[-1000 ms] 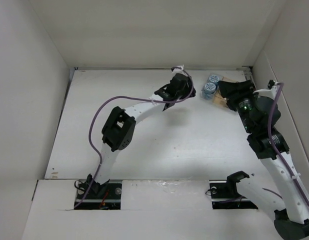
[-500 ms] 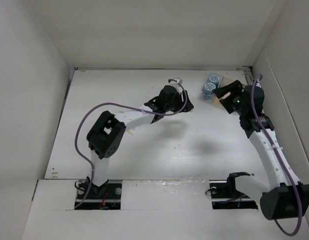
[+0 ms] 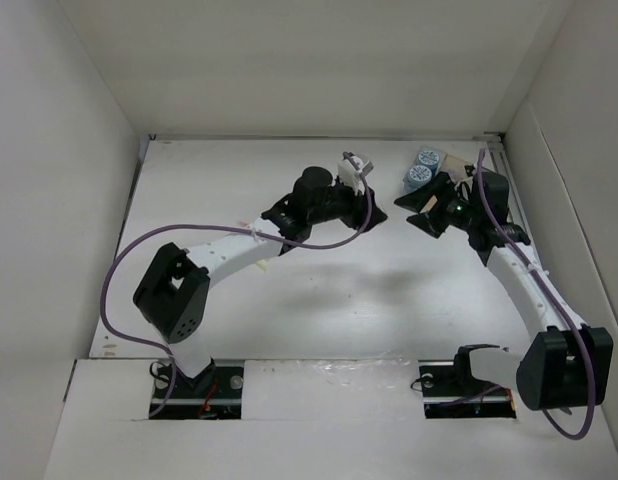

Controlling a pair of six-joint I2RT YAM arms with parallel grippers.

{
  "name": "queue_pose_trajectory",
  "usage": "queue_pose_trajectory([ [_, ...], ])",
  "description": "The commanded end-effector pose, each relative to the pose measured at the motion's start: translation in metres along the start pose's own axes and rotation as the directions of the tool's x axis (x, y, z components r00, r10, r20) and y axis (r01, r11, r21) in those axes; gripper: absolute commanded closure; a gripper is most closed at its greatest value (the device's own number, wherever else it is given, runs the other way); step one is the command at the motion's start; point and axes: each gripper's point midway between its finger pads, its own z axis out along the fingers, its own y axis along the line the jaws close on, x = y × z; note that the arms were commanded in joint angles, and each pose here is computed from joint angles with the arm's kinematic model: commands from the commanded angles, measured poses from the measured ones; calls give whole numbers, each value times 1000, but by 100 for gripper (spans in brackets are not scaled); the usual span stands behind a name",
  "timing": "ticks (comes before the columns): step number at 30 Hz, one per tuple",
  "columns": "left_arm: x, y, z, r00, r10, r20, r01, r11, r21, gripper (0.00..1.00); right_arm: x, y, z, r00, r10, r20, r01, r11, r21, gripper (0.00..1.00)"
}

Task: Sort the stationery into containers
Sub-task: Pick up the stationery from the center of the board.

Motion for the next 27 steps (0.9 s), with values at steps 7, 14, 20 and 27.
queue_pose_trajectory([
  [7,11,-22,-14,989,137,-50,-129,980,149,51,6,29,-5,996,-53,-76,40,985,-169,25],
  [14,10,-30,-5,987,152,-53,-141,974,176,51,25,26,2,986,-54,-160,23,981,-194,30],
  [20,9,-33,-3,985,159,-61,-144,970,195,51,36,31,3,980,-70,-187,31,978,-206,33],
  [27,4,-32,0,986,162,-50,-150,971,187,51,52,32,9,967,-86,-240,34,977,-213,42],
])
